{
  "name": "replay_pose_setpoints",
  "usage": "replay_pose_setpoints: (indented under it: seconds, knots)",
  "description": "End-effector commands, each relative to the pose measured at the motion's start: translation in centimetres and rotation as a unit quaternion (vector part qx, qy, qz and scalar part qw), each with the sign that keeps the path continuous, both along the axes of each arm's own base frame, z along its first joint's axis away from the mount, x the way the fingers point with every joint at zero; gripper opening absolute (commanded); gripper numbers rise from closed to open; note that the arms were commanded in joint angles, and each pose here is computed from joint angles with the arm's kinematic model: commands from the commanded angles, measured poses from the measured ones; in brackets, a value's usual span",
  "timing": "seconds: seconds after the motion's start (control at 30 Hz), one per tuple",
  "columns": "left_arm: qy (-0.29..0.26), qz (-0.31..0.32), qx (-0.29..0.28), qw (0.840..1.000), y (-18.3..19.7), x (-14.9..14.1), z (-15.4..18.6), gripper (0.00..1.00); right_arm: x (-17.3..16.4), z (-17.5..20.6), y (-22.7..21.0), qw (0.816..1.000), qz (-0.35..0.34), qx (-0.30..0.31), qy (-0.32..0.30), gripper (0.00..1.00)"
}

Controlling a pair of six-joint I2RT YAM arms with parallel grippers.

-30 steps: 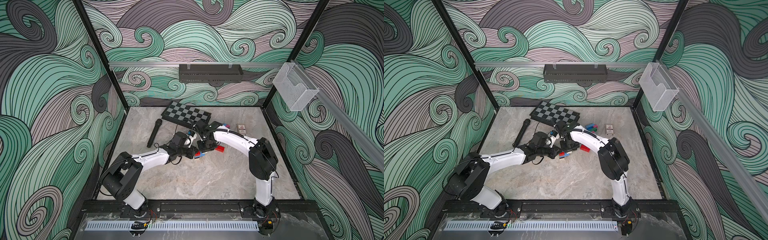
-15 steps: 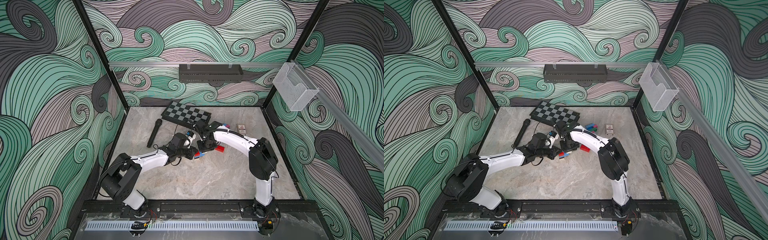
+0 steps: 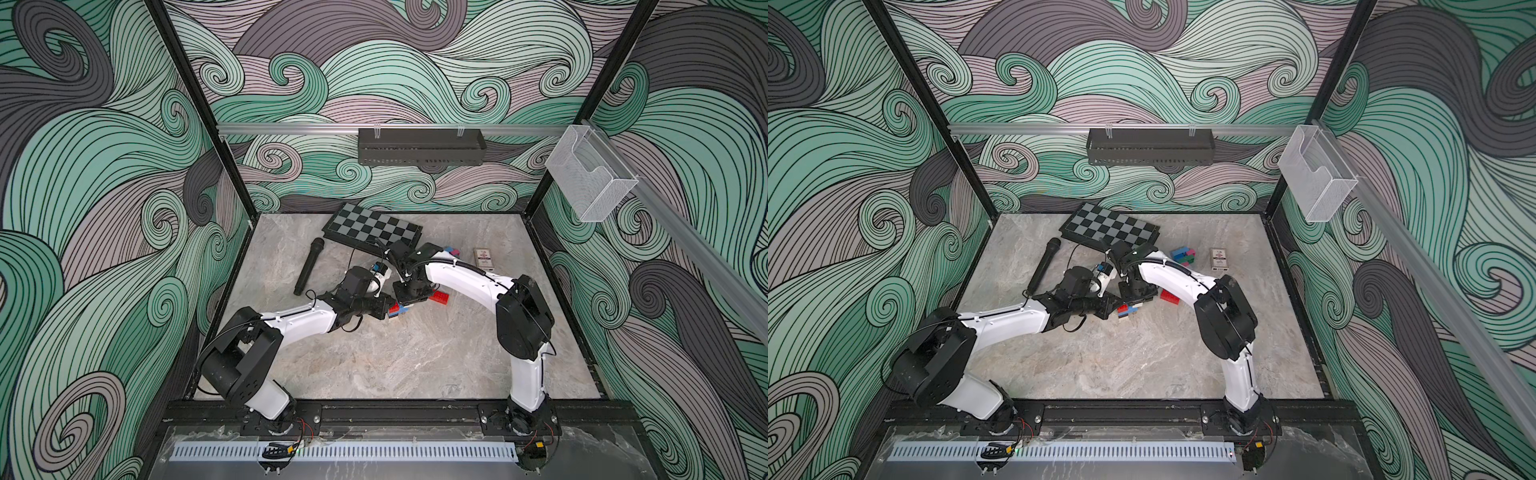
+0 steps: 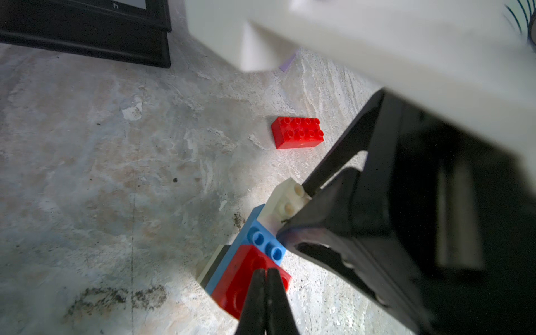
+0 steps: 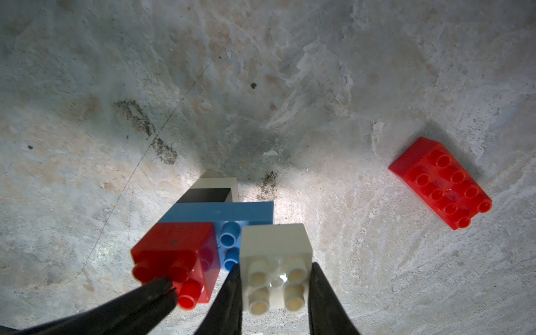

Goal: Assemble the letter p with lego
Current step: Assemble the lego brick with the lego brick.

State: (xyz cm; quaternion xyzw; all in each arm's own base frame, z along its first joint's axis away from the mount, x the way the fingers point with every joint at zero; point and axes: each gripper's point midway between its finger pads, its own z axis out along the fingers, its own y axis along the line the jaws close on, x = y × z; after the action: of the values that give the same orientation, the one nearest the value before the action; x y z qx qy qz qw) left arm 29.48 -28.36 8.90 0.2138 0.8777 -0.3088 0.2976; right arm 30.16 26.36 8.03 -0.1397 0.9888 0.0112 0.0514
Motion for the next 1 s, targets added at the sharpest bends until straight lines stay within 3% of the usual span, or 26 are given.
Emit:
replay_pose_setpoints:
  seconds: [0.0, 0.5, 0.97]
  knots:
    - [0.122, 0.019, 0.121, 0.985, 4.6, -4.7, -7.8, 0.0, -0.6, -2.0, -0.4, 0.999, 0.004, -0.03, 0.021, 0.16]
    - [0.133, 0.025, 0.127, 0.983, 5.2, -5.2, -8.9, 0.0, -1.1, -3.5, -0.6, 0.998, 0.023, -0.053, 0.033, 0.17]
    - [0.134, 0.027, 0.13, 0.982, 5.3, -5.2, -9.1, 0.0, -0.7, -2.0, 0.1, 0.999, 0.02, -0.031, 0.02, 0.51]
